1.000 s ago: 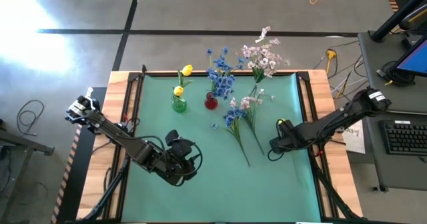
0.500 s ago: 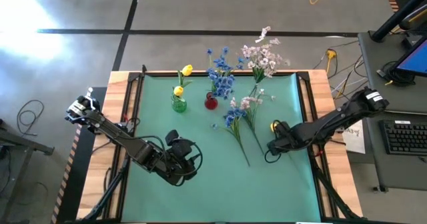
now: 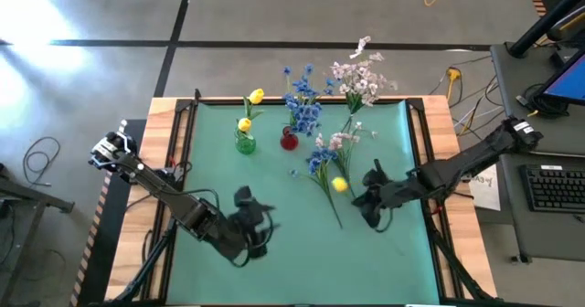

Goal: Sort flowers into vase by color
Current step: Put the yellow flower into the green vase

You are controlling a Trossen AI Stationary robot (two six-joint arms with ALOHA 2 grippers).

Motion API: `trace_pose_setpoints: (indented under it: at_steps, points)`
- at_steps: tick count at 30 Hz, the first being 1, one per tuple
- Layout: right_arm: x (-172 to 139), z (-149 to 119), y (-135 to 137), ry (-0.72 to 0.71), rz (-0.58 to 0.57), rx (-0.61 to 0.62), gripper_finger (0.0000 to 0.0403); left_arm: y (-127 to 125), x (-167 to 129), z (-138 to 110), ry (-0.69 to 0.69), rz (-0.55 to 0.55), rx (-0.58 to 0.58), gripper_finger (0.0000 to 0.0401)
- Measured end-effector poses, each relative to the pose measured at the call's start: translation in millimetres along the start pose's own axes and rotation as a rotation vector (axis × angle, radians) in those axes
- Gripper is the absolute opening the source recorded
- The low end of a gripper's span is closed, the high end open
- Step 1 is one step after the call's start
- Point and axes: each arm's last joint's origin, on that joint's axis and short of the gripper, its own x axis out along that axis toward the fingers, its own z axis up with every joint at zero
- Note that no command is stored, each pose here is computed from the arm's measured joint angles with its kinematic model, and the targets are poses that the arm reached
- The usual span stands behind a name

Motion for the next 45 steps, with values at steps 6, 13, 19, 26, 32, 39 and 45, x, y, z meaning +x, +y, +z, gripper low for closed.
trace_pose_setpoints:
  at_steps: [6, 13, 19, 26, 32, 39, 45]
  points:
    - [-7.7, 23.4, 39.8, -0.437, 0.433, -0.305, 0.0022, -19.9, -4.5, 7.1, -0.241, -0.190, 0.079, 0.0213]
    - [0.0, 36.8, 67.2, -0.850, 0.541, -0.567, 0.0022, -14.5, 5.3, 5.1, -0.395, -0.185, -0.018, 0.0213]
    - [18.5, 41.2, 81.3, -0.962, 0.527, -0.641, 0.0022, -20.3, 24.5, 5.9, -0.507, -0.174, -0.039, 0.0213]
    - [34.1, 45.7, 92.2, -0.944, 0.510, -0.648, 0.0022, -26.1, 46.5, 6.1, -0.599, -0.143, -0.047, 0.0213]
    - [39.6, 47.3, 94.6, -0.935, 0.503, -0.646, 0.0022, -31.1, 60.2, 13.8, -0.615, -0.117, -0.043, 0.0213]
    - [39.1, 47.7, 94.9, -0.938, 0.505, -0.644, 0.0022, -30.3, 67.8, 23.1, -0.629, -0.095, -0.057, 0.0203]
    - [38.8, 47.9, 95.0, -0.939, 0.505, -0.643, 0.0022, -29.8, 68.0, 23.3, -0.630, -0.086, -0.059, 0.0114]
